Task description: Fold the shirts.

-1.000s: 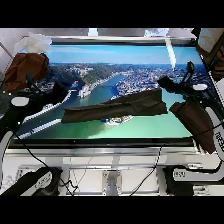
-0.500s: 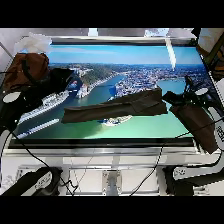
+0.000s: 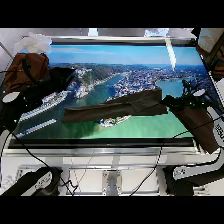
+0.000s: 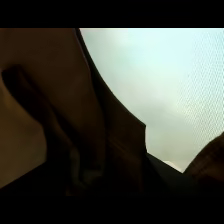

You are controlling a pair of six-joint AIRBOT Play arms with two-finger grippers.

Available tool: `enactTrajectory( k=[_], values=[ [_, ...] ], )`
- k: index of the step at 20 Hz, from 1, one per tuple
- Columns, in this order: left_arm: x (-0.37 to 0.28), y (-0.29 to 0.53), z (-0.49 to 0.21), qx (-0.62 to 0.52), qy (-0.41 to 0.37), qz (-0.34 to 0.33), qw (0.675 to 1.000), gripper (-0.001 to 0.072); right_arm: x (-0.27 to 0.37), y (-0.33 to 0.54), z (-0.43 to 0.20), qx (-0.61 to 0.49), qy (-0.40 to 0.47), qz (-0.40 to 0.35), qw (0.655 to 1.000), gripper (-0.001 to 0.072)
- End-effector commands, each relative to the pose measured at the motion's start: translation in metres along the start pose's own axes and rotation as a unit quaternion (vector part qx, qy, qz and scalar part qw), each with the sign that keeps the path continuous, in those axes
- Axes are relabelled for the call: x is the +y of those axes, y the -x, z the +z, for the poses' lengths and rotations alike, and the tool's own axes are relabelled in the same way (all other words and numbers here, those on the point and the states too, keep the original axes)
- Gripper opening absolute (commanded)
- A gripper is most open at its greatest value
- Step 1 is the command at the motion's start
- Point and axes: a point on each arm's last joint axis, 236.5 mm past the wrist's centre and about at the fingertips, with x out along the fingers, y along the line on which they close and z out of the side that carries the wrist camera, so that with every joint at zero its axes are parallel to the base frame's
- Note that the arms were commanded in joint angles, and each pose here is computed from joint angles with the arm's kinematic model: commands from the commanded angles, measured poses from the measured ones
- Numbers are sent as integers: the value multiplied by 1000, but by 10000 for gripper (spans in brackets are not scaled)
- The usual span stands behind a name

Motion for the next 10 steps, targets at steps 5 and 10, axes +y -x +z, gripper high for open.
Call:
enactTrajectory(
  k=[5, 10],
  values=[
    [-2, 0, 0, 1, -1, -2, 1000, 509, 32, -29, -2, 11, -73, 97, 993, 517],
    [-1, 0, -1, 2, -3, 0, 1000, 509, 58, -39, -6, 15, -46, 118, 992, 490]
  ],
)
